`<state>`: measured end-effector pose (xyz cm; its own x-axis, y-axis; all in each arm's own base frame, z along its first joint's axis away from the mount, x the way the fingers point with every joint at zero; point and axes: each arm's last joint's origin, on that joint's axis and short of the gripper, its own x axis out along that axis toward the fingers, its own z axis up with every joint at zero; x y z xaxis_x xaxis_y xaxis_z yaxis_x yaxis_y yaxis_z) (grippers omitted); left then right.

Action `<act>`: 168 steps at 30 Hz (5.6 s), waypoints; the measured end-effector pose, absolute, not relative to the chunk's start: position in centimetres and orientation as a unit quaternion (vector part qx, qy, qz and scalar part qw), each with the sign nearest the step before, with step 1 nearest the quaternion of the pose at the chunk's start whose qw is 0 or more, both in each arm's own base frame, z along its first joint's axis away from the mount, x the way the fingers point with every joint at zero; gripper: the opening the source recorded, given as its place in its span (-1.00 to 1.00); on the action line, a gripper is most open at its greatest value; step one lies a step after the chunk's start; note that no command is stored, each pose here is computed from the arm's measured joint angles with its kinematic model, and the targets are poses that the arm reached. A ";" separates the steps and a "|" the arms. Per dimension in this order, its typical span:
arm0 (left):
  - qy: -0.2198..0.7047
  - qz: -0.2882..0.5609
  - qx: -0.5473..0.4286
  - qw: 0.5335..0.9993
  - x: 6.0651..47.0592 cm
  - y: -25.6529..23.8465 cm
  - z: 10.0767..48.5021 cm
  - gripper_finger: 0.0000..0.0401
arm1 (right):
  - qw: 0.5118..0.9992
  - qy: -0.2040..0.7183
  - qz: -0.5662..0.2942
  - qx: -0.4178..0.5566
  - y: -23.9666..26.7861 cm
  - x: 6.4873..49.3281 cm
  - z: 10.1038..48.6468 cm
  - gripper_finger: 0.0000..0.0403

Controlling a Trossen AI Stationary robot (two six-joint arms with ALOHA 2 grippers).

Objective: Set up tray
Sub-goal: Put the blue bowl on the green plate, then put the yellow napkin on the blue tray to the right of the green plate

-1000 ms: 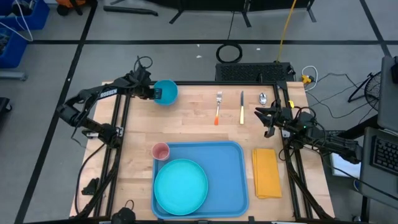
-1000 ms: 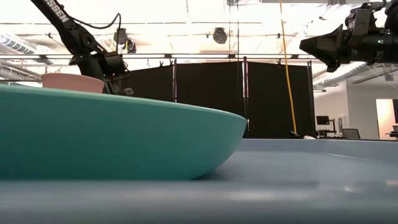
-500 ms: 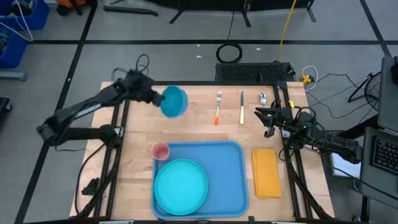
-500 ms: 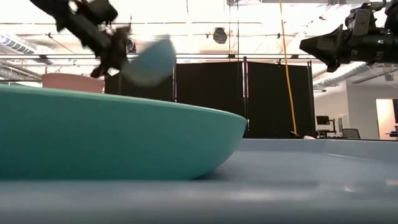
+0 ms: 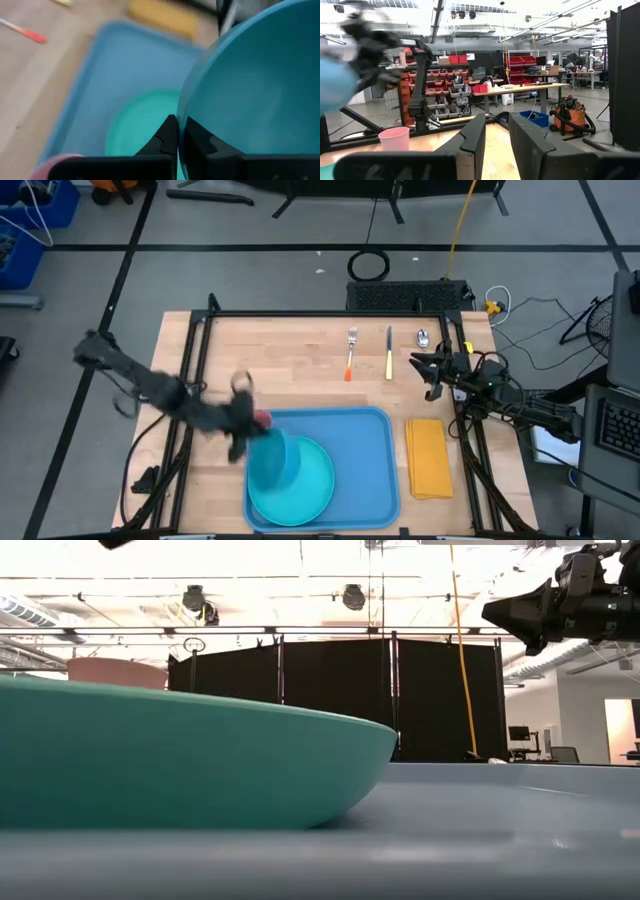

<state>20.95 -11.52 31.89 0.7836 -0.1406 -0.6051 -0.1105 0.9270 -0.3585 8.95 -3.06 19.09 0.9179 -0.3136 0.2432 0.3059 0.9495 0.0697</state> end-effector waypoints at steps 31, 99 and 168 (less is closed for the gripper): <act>0.619 0.094 -0.189 0.756 29.6 -15.0 22.2 -0.96 | 0.979 -0.129 -0.157 0.021 -3.1 8.9 19.1 -0.62; 0.021 0.084 -0.037 0.996 9.3 0.2 17.4 -0.43 | 0.904 0.149 0.017 0.400 -1.1 7.2 21.4 -0.62; 0.017 0.093 -0.052 0.994 9.3 0.2 17.5 -0.42 | 0.748 0.516 -0.273 0.316 5.2 12.7 15.8 -0.68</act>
<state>9.33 0.21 17.45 0.9819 0.1840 -0.0443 -0.1876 0.9771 -0.0999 12.71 5.15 15.78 0.3178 -0.0820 -0.9446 0.7350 0.6507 0.1908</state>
